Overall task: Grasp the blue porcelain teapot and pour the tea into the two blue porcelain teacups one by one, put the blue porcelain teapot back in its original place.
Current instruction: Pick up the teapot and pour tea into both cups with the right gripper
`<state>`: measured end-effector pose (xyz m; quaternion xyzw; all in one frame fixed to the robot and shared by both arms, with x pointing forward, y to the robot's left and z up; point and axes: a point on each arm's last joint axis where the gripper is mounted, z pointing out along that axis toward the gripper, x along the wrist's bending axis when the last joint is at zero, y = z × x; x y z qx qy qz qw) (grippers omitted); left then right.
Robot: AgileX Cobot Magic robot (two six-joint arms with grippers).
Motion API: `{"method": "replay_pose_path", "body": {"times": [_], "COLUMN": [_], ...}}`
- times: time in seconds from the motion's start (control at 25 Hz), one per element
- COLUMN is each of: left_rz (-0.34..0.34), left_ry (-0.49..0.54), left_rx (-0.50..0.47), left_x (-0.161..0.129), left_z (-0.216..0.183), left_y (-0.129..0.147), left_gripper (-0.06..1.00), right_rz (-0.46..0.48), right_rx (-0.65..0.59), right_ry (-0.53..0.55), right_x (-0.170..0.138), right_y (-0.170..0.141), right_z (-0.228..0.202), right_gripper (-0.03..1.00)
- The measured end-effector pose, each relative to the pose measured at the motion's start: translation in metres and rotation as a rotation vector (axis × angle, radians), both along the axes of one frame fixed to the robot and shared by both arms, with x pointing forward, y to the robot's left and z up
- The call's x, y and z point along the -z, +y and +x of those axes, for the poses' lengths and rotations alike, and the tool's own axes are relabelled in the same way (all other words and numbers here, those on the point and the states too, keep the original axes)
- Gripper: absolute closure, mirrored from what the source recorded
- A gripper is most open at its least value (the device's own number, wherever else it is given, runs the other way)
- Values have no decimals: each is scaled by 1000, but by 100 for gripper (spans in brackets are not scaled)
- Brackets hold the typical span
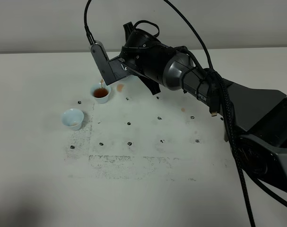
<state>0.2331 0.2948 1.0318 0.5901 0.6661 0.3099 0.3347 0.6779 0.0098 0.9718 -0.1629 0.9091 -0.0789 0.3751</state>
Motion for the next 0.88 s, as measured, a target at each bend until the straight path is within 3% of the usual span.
{"method": "replay_pose_path", "body": {"times": [0.72,0.88], "left_rz": [-1,-1], "left_ry": [0,0], "left_rx": [0,0], "left_x": [0,0], "left_z": [0,0], "left_y": [0,0], "left_gripper": [22,22], "right_rz": [6,48], "right_rx": [-4,28], "right_ry": [0,9], "right_x": [0,1], "right_y": [4,5], "right_z": [-3,-4], "right_gripper": [93,93]}}
